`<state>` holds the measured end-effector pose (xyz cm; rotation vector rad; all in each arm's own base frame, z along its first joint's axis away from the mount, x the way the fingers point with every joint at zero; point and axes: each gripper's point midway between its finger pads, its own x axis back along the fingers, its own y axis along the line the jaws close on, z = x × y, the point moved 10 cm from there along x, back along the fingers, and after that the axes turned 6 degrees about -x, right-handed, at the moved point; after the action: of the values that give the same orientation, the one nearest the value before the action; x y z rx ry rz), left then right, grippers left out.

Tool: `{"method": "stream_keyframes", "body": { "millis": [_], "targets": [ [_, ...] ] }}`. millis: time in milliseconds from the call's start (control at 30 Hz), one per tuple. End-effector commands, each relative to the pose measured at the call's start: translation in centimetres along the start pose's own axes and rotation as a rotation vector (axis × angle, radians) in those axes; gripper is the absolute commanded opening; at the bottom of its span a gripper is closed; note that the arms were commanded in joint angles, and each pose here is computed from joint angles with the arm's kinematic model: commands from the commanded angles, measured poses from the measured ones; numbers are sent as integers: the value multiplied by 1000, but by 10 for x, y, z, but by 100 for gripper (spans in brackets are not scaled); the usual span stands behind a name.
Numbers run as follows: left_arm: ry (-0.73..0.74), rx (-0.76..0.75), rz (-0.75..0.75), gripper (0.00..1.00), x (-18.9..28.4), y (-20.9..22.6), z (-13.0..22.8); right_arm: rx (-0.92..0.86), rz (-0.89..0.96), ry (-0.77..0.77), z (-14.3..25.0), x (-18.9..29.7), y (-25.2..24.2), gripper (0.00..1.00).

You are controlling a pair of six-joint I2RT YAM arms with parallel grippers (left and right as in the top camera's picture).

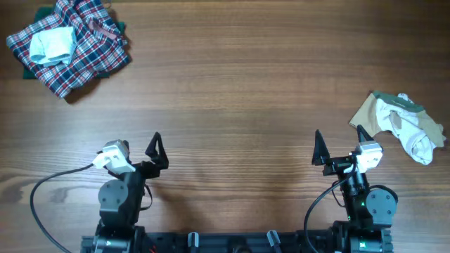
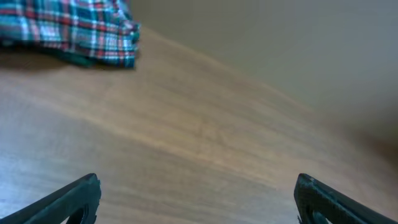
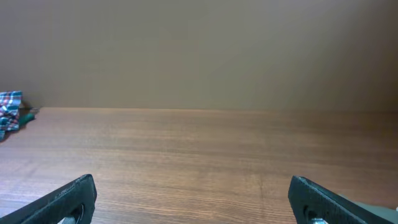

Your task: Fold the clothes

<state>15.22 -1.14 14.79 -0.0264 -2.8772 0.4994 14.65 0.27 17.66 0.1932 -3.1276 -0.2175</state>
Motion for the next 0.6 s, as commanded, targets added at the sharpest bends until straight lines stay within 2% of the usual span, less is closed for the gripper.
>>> {"method": "stream_keyframes", "body": {
  "millis": [0,133,267,433,567],
  "targets": [
    [-27,-92,32,100,2,-2,-2,11,8,-11,-1,1,-1,100],
    [-133,-94,72,100,10,-7,-14,11,8,-11,-1,1,-1,100],
    [-123,-96,85,100,10,-7,-13,11,8,-11,-1,1,-1,100],
    [-149,-85,6,100,10,4,-17,11,8,-10,-1,1,-1,100],
    [-149,-85,4,100,10,4,-17,11,8,-10,-1,1,-1,100]
  ]
}}
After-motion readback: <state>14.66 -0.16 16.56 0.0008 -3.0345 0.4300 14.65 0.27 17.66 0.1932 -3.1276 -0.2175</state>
